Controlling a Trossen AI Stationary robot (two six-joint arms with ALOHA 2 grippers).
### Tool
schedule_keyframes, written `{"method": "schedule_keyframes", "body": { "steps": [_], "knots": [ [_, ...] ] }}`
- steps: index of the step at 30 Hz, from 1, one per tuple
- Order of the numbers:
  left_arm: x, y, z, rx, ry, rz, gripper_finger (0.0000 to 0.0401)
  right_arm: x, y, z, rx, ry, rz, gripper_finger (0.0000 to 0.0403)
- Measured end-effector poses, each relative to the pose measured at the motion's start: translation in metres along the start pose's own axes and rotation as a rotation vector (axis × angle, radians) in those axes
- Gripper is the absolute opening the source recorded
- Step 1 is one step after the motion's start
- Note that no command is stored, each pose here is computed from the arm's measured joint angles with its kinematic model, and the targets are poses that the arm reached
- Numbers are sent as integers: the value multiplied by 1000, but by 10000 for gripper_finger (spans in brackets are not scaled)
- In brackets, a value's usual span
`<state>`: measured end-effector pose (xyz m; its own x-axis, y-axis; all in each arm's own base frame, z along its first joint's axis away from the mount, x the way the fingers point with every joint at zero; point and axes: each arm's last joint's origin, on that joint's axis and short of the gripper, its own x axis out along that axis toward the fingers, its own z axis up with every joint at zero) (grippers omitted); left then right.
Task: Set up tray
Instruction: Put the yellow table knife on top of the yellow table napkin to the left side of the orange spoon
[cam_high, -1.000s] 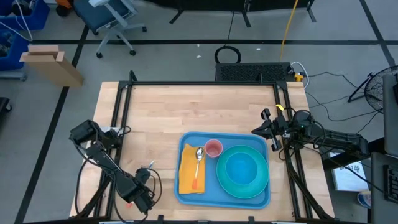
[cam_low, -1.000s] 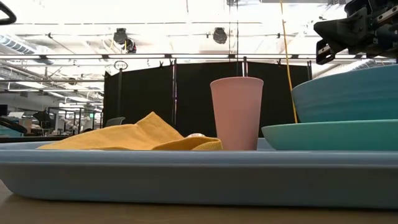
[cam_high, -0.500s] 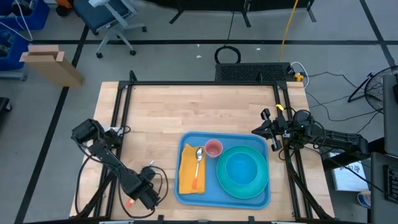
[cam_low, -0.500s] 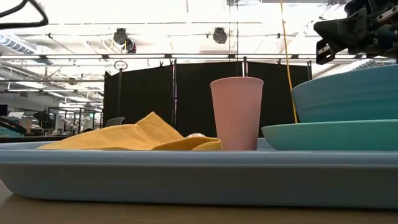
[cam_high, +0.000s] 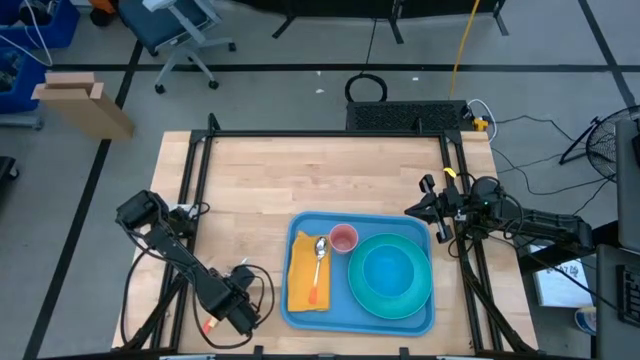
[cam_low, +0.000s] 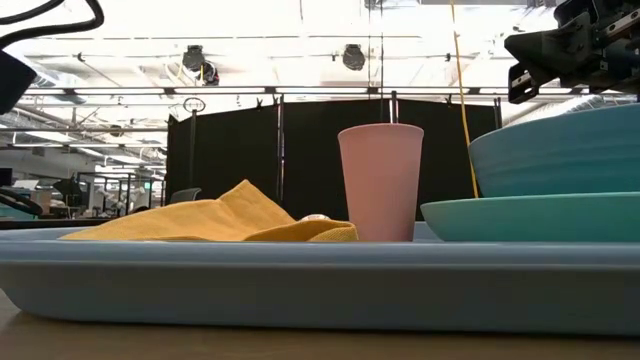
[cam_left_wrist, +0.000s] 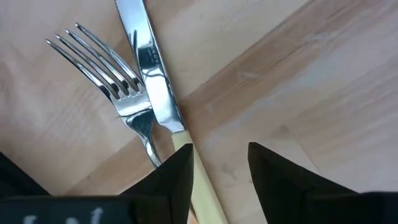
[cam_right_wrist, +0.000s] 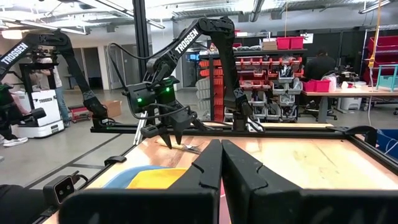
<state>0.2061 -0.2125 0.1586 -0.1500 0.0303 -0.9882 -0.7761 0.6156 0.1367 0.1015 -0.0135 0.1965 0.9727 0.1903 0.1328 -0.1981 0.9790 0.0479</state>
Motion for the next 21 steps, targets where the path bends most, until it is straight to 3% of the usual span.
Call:
{"method": "schedule_keyframes", "body": {
  "steps": [12,21],
  "knots": [
    [2,2,-7,-30,17,12,188,0,0,0,0,0,0,0],
    [28,9,-12,-67,33,-48,189,0,0,0,0,1,0,0]
  ]
}}
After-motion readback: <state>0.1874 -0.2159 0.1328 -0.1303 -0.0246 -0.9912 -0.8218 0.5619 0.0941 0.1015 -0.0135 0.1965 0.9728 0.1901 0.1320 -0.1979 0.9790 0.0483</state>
